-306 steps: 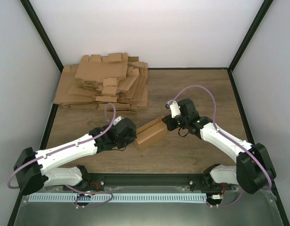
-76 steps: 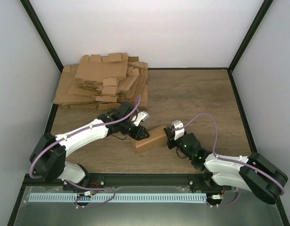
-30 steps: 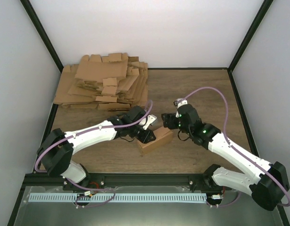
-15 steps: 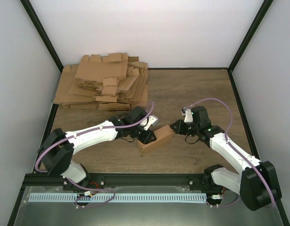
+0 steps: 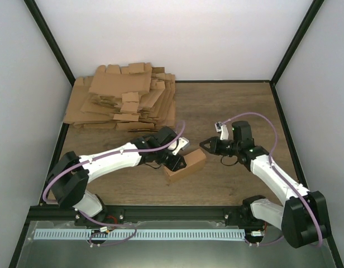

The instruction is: Fold the paper box

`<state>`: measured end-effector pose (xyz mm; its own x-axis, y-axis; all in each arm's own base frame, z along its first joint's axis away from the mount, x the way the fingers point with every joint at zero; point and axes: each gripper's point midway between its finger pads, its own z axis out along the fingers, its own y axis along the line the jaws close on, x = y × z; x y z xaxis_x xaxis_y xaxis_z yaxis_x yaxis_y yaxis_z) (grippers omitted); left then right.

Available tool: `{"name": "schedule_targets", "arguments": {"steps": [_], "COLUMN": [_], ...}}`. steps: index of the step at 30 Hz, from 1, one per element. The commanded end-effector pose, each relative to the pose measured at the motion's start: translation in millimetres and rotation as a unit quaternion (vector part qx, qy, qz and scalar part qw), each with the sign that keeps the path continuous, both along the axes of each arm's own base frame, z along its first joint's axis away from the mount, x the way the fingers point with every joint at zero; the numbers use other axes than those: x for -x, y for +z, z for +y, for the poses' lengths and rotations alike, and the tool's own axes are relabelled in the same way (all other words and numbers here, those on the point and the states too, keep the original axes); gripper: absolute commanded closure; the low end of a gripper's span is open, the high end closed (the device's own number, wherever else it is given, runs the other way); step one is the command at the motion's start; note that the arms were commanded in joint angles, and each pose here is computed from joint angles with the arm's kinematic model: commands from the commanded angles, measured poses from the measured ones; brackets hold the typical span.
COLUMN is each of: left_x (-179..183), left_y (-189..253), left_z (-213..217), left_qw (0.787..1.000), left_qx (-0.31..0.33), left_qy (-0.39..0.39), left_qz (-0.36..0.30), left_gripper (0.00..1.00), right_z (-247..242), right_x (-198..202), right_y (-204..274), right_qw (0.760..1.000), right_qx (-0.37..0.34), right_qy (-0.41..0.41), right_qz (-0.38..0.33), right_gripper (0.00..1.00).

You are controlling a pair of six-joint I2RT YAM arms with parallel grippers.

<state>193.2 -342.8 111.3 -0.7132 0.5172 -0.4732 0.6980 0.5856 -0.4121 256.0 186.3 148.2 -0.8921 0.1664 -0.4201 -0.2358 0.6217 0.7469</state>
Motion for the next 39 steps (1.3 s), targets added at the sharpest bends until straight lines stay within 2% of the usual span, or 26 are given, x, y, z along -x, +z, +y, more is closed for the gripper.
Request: {"name": "schedule_targets", "arguments": {"steps": [1,6,9,18,28,32,36,39], "left_x": [10,11,11,10,7,15,21,24], "left_y": [-28,-29,-29,-22,-10,44,85,95], "left_z": [15,15,15,11,5,-11,3,19], "left_qw": [0.998,0.998,0.998,0.998,0.999,0.997,0.983,0.968], "left_qx": [-0.06,-0.062,-0.063,-0.059,-0.041,0.068,0.172,0.237], "left_qy": [0.006,0.005,0.003,0.003,0.01,0.018,0.053,0.066], "left_qz": [0.027,0.027,0.026,0.017,0.01,0.018,0.025,0.056], "left_gripper": [0.71,0.71,0.7,0.67,0.67,0.71,0.95,0.96], "right_z": [11,7,5,13,14,11,9,10], "right_x": [0,13,19,0,3,6,3,1], "right_y": [0,-46,-56,6,-67,-76,-74,-72], "right_qw": [0.999,0.997,0.995,0.995,0.991,0.991,0.993,0.993], "right_qx": [-0.03,-0.046,-0.064,-0.091,-0.077,-0.067,-0.057,-0.055], "right_qy": [0.029,0.025,0.03,0.049,0.045,0.041,0.037,0.04], "right_qz": [0.009,0.053,0.077,0.013,0.103,0.108,0.097,0.092], "right_gripper": [0.98,0.99,0.99,0.99,0.99,0.99,0.99,0.99]}}
